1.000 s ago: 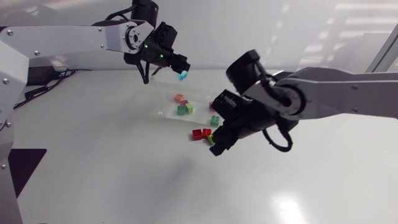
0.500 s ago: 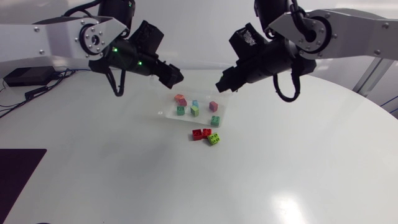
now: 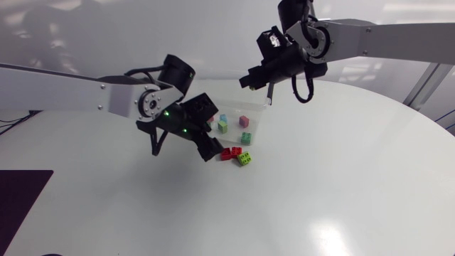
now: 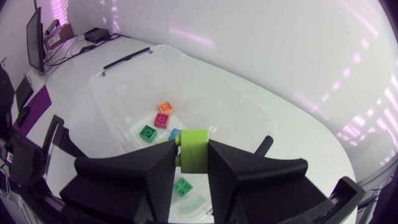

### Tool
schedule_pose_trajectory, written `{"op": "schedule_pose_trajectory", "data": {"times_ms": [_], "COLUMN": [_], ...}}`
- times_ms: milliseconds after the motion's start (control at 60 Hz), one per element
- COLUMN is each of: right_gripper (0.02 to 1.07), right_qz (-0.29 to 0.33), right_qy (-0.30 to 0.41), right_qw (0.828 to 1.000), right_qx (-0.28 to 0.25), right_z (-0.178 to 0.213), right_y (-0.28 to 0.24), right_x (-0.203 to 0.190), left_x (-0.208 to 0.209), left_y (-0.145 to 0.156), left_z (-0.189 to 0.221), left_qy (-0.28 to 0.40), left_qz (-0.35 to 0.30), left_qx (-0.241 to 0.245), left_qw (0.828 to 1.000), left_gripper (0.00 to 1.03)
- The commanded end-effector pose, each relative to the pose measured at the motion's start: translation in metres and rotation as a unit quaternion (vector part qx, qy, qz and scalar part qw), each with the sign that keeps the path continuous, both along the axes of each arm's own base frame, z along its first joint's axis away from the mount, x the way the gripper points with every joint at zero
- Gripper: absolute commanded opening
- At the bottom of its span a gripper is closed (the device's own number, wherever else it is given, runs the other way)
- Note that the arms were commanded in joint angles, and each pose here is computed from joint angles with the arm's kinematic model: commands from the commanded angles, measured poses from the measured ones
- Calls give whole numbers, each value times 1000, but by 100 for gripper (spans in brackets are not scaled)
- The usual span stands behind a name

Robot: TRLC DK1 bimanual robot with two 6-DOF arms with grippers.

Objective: Place the duplo bricks in the container

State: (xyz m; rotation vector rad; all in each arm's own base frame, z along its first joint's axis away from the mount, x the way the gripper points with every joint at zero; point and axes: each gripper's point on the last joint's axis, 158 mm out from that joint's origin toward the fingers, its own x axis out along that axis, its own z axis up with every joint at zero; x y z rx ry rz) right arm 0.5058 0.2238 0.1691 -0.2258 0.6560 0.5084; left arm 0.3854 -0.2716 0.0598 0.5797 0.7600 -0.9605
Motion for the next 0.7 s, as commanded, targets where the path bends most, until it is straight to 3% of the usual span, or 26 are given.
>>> {"op": "schedule_pose_trajectory", "data": {"times_ms": [0,150,217,367,683], "right_gripper": [28,89,101,102,102], "right_qz": [-14,-15,-14,-5,40], "right_qy": [7,11,12,7,25], "right_qw": [1000,1000,1000,1000,999], "right_qx": [11,11,10,8,3], "right_z": [-11,-17,-17,-14,-38], "right_y": [0,5,5,-2,-29], "right_x": [17,22,18,-10,-118], "left_x": [2,8,14,23,37], "left_y": [-7,-11,-13,-15,-20], "left_z": [-23,-42,-46,-58,-77], "left_qy": [5,11,7,6,15], "left_qz": [-27,-37,-39,-44,-55], "left_qx": [19,35,43,57,78], "left_qw": [999,999,998,997,995], "left_gripper": [95,91,91,92,91]}}
